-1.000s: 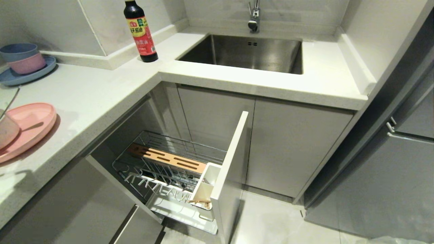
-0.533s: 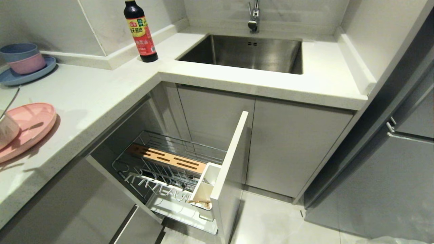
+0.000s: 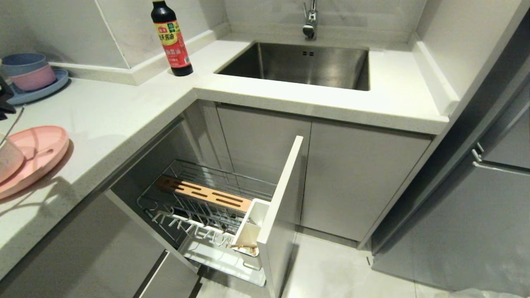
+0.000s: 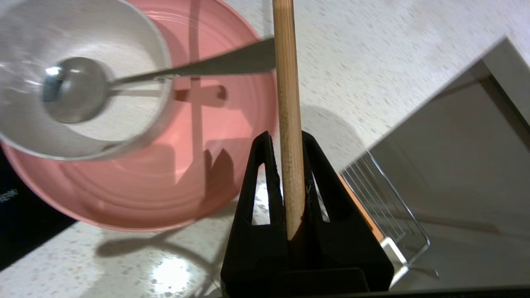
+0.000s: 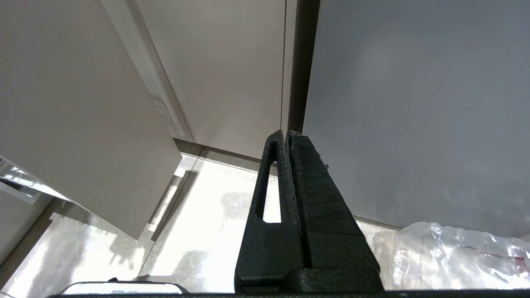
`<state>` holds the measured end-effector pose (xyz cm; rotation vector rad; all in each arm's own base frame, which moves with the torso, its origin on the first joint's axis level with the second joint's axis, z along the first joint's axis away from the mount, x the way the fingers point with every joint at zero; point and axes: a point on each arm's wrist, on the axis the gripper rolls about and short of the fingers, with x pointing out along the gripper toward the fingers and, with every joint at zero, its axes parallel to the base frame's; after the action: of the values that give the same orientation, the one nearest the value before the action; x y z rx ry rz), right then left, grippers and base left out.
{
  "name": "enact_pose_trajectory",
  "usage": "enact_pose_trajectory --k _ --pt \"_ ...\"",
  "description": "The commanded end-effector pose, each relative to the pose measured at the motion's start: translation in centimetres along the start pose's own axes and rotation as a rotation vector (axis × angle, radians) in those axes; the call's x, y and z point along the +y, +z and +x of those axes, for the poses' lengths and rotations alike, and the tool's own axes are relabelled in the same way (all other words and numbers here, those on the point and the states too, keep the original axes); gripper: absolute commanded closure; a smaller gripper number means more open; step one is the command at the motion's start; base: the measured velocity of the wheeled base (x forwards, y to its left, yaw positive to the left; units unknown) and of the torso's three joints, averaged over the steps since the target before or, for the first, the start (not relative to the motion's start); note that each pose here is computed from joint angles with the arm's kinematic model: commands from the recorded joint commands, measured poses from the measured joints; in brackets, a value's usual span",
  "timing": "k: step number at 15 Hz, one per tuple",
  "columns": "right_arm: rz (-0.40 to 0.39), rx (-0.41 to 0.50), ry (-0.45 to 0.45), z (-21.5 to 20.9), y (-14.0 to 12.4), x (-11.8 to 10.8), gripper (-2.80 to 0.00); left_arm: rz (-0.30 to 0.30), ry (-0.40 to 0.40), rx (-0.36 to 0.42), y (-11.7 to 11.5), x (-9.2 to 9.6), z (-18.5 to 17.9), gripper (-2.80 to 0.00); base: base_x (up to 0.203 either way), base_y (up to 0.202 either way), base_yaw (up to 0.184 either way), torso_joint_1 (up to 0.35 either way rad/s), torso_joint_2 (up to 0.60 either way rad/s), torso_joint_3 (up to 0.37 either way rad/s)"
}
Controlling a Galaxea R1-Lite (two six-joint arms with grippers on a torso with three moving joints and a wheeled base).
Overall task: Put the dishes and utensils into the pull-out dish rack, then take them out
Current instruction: Take the chopsticks out of the cupboard
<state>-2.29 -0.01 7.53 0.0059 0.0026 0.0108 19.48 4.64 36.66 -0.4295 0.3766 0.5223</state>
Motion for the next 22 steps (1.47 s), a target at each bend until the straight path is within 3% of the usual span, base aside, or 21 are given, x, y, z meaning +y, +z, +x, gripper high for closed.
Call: enact_pose_trajectory --k 1,4,8,22 --pt "0.0 0.0 0.0 0.0 0.0 0.0 0.0 0.019 -0.038 0.015 -0.5 -0.6 -0.5 0.0 0.0 0.0 0.0 0.0 0.0 0.0" --pt "0.0 0.0 0.0 0.0 0.0 0.0 0.0 0.035 -0.055 0.034 -0.8 -1.4 0.6 0.0 0.0 0.0 0.0 0.0 0.0 0.0" --pt "0.0 0.0 0.0 0.0 0.0 0.0 0.0 0.046 -0.011 0.099 -1.4 -1.7 3.6 0.0 0.0 0.0 0.0 0.0 0.0 0.0" --pt "0.0 0.0 0.001 0.0 0.0 0.0 0.0 0.008 0.117 0.174 -1.6 0.7 7.6 0.0 0.0 0.0 0.0 0.0 0.0 0.0"
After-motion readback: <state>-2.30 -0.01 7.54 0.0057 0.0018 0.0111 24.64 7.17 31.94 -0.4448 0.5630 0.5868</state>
